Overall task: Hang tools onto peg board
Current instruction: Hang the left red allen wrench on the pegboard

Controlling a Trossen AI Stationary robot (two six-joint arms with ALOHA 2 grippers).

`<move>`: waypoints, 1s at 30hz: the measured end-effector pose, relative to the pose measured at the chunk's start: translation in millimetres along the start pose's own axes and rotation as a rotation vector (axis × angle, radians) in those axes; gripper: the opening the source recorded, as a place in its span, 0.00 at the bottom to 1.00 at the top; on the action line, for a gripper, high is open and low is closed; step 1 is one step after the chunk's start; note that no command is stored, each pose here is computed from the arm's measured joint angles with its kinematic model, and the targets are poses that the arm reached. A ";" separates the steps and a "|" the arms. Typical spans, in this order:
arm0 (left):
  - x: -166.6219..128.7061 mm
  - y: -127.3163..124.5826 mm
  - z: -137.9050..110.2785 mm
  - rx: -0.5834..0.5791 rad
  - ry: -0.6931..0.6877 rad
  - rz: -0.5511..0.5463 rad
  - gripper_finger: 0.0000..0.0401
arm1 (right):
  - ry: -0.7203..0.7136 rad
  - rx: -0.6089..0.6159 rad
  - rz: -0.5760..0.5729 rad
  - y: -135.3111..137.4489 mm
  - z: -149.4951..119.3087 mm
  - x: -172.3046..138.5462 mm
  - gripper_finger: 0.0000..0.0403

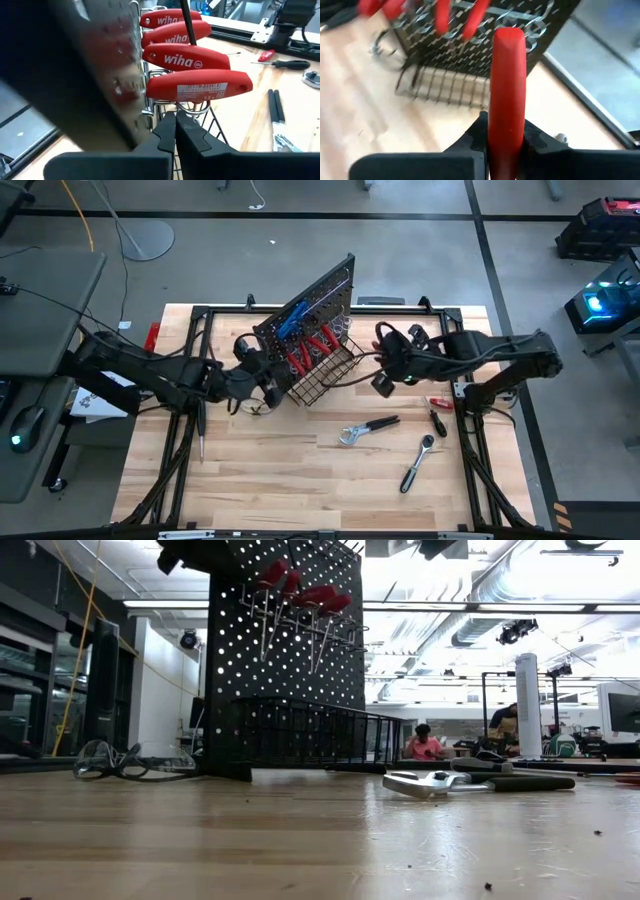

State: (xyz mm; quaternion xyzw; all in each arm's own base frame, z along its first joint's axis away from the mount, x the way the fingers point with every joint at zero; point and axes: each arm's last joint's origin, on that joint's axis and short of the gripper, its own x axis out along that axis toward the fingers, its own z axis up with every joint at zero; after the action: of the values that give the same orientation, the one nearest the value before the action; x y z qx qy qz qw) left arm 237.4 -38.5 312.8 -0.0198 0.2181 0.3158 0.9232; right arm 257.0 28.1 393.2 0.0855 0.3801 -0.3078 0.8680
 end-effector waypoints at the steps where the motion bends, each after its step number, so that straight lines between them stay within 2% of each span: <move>1: -2.5 2.1 1.1 -0.005 -0.002 -0.011 0.00 | 0.018 -0.010 0.027 -1.0 -0.8 -1.8 0.09; 3: -10.4 4.9 3.0 -0.018 0.002 -0.072 0.00 | 0.056 -0.024 0.090 -2.7 -2.6 -5.7 0.09; 7: -37.0 10.4 4.4 -0.078 0.041 -0.297 0.00 | 0.155 -0.071 0.256 -0.6 -5.5 -8.6 0.09; 11: -64.1 17.9 3.9 -0.108 0.054 -0.458 0.00 | 0.233 -0.117 0.392 5.9 -6.8 -6.0 0.09; 16: -82.3 22.0 5.4 -0.002 0.018 -0.622 0.00 | 0.268 -0.172 0.527 22.8 -4.2 5.8 0.09; 19: -78.3 15.1 6.8 0.092 -0.020 -0.635 0.00 | 0.283 -0.212 0.598 37.6 -3.5 16.6 0.09; 23: -59.0 -2.0 8.6 0.126 -0.020 -0.638 0.06 | 0.274 -0.217 0.615 54.1 -3.0 29.5 0.09; 26: -42.5 -19.4 7.8 0.139 -0.013 -0.663 0.14 | 0.224 -0.227 0.623 64.5 -1.7 32.5 0.09; 30: -22.1 -46.6 13.7 0.068 -0.046 -0.715 0.29 | 0.138 -0.271 0.613 71.8 0.2 30.7 0.09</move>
State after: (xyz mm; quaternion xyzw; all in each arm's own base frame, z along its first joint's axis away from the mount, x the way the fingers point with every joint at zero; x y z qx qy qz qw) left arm 254.8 -86.1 329.7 -0.0568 0.1869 -0.0342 0.9801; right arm 316.2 70.8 365.3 0.1003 0.4322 0.0271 0.8958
